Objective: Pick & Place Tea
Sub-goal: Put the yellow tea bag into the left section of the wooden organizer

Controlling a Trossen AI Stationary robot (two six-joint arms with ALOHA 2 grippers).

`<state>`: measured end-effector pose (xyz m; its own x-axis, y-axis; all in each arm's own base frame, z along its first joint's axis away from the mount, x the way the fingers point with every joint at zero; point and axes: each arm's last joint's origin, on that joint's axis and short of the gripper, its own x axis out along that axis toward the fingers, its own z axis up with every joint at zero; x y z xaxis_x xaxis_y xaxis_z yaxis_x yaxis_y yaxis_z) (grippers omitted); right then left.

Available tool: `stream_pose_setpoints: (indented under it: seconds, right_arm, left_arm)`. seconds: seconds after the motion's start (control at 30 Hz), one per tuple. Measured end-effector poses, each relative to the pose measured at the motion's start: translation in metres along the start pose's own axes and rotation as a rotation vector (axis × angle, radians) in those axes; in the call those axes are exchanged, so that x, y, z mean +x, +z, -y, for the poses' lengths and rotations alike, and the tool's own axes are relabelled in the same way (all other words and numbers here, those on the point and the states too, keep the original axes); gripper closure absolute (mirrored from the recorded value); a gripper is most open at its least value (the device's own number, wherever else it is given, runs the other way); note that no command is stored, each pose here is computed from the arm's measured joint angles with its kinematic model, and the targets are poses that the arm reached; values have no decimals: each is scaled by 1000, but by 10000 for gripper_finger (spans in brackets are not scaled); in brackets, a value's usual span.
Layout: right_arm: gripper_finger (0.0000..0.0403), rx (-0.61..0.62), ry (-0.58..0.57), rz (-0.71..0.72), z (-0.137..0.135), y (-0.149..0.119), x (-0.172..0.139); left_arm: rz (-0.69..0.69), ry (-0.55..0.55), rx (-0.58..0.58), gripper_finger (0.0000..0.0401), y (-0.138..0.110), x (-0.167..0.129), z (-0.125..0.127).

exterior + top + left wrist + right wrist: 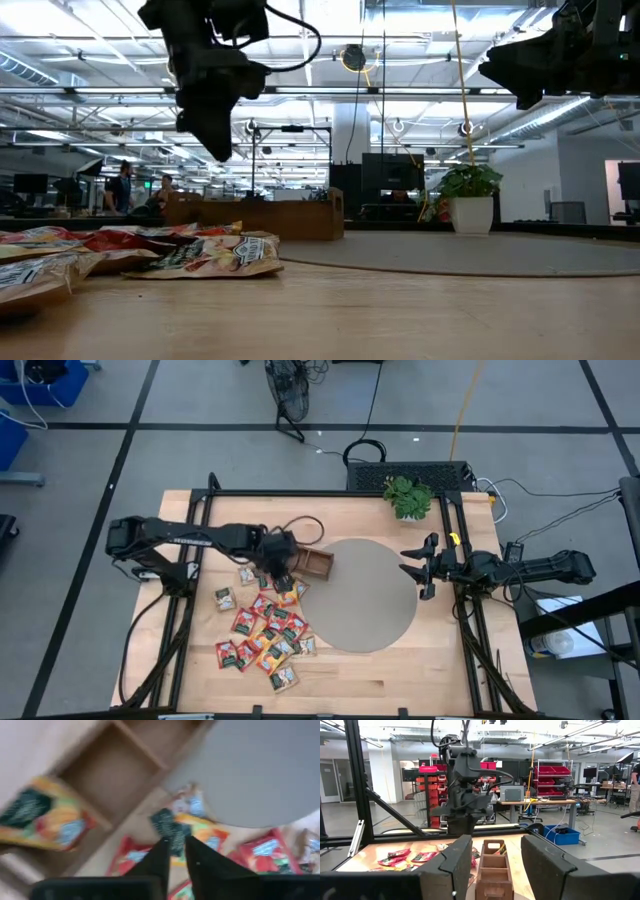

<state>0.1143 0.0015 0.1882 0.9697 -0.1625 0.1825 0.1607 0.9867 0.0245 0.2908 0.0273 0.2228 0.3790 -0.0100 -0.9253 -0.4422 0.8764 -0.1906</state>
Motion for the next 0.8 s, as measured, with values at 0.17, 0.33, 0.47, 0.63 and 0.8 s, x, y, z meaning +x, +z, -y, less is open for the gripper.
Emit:
stream_pose_setpoints:
  seconds: [0.17, 0.33, 0.47, 0.63, 0.8]
  right_arm:
    - [248, 0, 0, -2, 0, 0, 0]
    - [248, -1, 0, -4, 0, 0, 0]
    - [248, -1, 0, -2, 0, 0, 0]
    - [248, -2, 0, -7, 0, -1, 0]
    - [248, -2, 0, -7, 0, -1, 0]
  left_arm:
    - [-53, -1, 124, 221, -3, 28, 14]
    - [-73, -10, 207, 154, -2, 47, 19]
    - [-85, 21, 192, 134, -1, 52, 12]
    - [-75, 24, 176, 142, 3, 51, 4]
    - [-83, 13, 163, 156, 4, 51, 1]
